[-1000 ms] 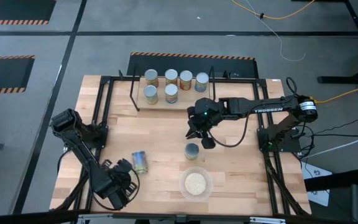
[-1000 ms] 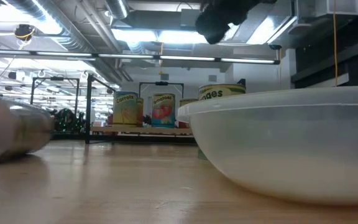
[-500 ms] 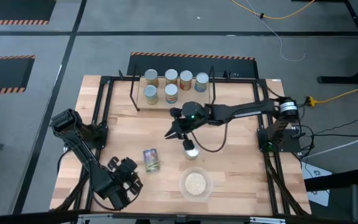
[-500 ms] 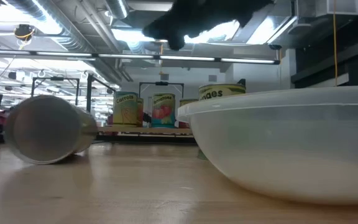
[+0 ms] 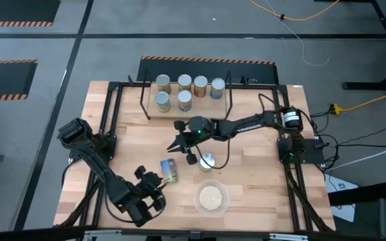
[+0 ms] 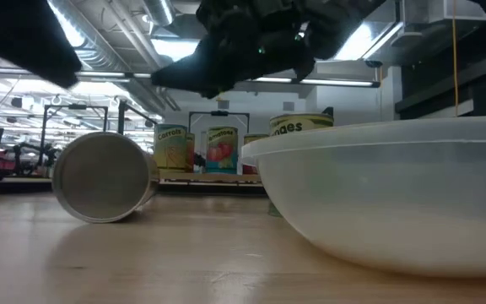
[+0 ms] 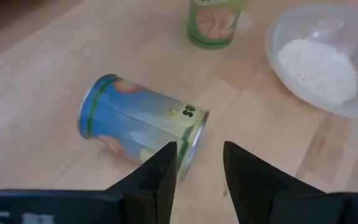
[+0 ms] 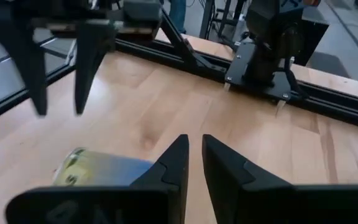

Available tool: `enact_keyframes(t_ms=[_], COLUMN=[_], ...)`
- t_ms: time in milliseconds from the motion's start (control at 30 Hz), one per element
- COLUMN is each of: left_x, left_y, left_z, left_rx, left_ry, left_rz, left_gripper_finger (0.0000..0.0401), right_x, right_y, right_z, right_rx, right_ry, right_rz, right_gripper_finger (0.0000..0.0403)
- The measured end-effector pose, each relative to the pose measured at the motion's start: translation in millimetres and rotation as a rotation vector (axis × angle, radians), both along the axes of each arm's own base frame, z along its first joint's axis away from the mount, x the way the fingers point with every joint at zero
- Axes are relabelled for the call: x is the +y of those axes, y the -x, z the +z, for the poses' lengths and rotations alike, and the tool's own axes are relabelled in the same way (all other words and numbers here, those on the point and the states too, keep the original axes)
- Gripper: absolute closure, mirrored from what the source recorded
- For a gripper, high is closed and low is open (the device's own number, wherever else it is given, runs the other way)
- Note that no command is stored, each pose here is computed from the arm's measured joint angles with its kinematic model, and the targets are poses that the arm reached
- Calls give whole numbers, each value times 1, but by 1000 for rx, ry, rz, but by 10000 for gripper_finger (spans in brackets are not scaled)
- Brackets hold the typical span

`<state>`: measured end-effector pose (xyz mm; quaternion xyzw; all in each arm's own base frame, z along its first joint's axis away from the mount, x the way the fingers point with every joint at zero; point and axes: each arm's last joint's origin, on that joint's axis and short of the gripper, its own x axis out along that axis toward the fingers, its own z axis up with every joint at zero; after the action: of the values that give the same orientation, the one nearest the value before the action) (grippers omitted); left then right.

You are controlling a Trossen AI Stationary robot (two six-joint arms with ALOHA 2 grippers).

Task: Pick and place cans onto a shelf
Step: Put the canned peaches on the shelf

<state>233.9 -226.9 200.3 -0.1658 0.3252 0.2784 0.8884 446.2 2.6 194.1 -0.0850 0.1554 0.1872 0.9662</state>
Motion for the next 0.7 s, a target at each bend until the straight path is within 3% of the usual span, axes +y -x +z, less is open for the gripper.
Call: enact_keyframes(t_ms=[367, 700], left_x=[3, 6], left_y=[-25, -29], left_z=[-44, -49], left_rx=[184, 192], left_ry=[-58, -101], left_rz=[-59, -59], left_gripper_finger=[276, 276], right_x=[-10, -14], right_y=[-15, -16], right_z=[-47, -87], right_rx=[-28, 82], right_ry=[0, -29], right_rz=[-21, -41], right_gripper_finger=[350, 350])
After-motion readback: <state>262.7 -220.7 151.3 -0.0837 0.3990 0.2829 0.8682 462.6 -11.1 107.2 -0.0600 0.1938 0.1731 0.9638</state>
